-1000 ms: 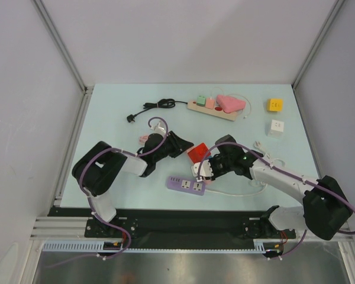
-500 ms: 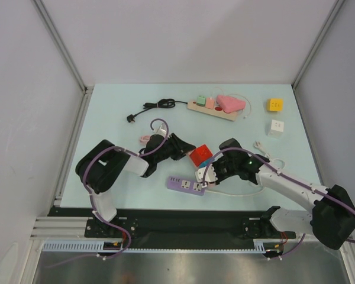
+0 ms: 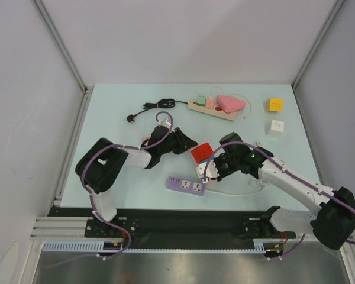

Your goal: Pull the plug off the socket

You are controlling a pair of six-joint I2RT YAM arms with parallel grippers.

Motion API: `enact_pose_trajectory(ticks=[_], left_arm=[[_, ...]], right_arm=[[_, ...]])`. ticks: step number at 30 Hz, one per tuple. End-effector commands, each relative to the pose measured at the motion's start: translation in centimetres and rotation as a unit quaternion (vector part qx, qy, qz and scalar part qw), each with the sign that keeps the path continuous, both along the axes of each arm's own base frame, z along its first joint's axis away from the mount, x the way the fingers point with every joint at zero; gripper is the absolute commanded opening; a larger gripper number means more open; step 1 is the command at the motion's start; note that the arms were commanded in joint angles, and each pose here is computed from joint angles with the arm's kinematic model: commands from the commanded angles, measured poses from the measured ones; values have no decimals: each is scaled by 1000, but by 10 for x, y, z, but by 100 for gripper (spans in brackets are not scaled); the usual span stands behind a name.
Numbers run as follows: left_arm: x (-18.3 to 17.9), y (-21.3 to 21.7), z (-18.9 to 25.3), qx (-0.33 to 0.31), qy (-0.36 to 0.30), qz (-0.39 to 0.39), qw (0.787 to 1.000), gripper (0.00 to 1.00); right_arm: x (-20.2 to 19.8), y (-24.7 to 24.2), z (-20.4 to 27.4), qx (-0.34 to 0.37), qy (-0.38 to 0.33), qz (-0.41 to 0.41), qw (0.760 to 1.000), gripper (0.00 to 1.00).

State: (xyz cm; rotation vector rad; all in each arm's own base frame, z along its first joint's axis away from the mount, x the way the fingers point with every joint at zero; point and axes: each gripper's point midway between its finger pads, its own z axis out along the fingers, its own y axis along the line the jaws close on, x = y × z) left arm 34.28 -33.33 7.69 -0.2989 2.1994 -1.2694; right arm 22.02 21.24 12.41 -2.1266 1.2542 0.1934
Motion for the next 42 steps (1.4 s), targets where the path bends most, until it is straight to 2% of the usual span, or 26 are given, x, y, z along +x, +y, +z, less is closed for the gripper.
enact_pose_trajectory(ticks=[1,10,14,17,18,20,21,22,24,25,27,28,30,31,34,35,36,39,40,41,42], left_arm=[[13,10,-7,59,-46,0,997,0],[12,6,6,43,-67,-10,997,0],[13,6,17,33,-89,-10,995,0],[13,7,26,31,-104,-9,994,0],[11,9,25,32,-105,-10,994,0],[11,9,32,29,-117,-10,993,0],[10,10,33,29,-119,-10,992,0],[10,10,36,27,-124,-10,992,0],[10,11,36,28,-126,-9,992,0],[10,10,38,26,-129,-9,991,0],[9,11,38,24,-130,-9,991,0],[9,11,38,23,-131,-7,991,0],[8,11,38,17,-130,-7,991,0],[9,10,40,12,-132,-7,991,0],[7,9,40,4,-131,-8,991,0],[7,9,39,3,-130,-8,991,0],[6,9,40,1,-131,-8,991,0],[4,10,40,-3,-131,-7,991,0],[4,10,42,-4,-133,-6,991,0],[3,10,40,-4,-132,-8,991,0],[3,11,40,-4,-131,-7,991,0]], right_arm=[[-8,-6,5,-8,9,4,1000,0],[-11,-18,44,38,33,-39,998,0],[-1,-39,52,60,35,-101,993,0],[21,-60,53,97,49,-202,973,0],[41,-75,56,127,52,-271,953,0],[58,-94,57,153,60,-330,929,0],[72,-100,61,193,73,-374,904,0],[89,-128,65,215,66,-428,875,0],[115,-145,71,260,62,-472,840,0],[126,-176,71,289,75,-538,788,0],[149,-198,79,322,59,-582,744,0],[160,-207,67,337,82,-630,695,0],[185,-234,68,351,38,-686,636,0],[193,-237,54,354,57,-709,608,0],[216,-241,52,364,63,-716,593,0],[224,-242,34,358,83,-729,577,0],[235,-247,43,365,73,-733,569,0],[252,-260,10,332,82,-775,532,0],[261,-262,14,331,76,-777,530,0],[265,-268,-3,309,75,-792,521,0],[268,-266,-6,302,69,-792,526,0]])
